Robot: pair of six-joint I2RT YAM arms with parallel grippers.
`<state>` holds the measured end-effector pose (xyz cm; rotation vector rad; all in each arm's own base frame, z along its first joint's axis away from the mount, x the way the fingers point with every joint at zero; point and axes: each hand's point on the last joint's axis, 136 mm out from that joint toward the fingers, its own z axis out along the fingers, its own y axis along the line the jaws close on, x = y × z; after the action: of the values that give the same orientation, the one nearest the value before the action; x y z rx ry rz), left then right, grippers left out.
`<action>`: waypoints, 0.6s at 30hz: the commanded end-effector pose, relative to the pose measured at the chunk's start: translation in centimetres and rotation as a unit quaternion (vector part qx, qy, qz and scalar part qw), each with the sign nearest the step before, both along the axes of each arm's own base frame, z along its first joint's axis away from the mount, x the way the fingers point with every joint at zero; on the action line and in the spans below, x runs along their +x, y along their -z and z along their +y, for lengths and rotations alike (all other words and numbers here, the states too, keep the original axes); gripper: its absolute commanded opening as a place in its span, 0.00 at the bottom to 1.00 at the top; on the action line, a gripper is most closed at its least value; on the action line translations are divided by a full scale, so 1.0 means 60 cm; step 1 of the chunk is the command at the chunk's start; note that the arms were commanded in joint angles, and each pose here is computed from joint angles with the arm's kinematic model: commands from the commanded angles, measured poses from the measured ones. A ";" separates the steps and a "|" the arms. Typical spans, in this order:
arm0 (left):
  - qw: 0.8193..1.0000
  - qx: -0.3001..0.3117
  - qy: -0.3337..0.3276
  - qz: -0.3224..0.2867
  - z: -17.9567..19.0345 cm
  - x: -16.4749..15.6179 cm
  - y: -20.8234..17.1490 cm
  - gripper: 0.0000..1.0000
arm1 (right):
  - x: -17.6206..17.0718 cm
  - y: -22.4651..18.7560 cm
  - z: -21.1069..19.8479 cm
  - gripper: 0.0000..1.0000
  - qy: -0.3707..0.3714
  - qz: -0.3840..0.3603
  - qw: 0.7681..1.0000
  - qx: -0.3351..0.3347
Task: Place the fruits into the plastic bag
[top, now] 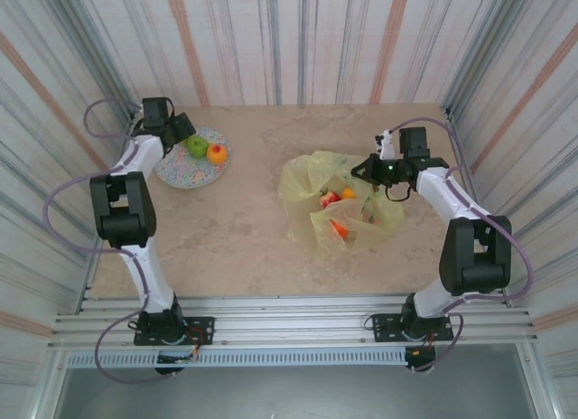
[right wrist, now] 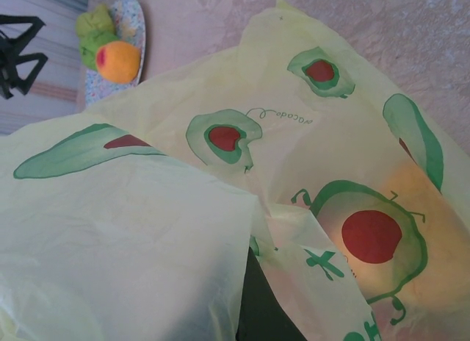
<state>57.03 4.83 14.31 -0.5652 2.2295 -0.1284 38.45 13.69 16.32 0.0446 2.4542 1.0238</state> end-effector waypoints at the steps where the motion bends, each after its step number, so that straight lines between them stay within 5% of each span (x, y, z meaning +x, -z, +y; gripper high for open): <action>1: 1.000 0.010 0.005 0.016 0.010 0.011 0.006 0.92 | -0.008 -0.004 0.006 0.00 -0.005 0.001 1.000 0.001; 18: 0.997 0.002 0.016 0.074 0.016 0.060 0.109 0.92 | -0.007 0.011 0.007 0.00 -0.007 0.010 1.000 -0.002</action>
<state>60.46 5.12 8.48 -0.5479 2.3567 -0.1016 38.35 13.93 16.31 0.0371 2.4563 1.0262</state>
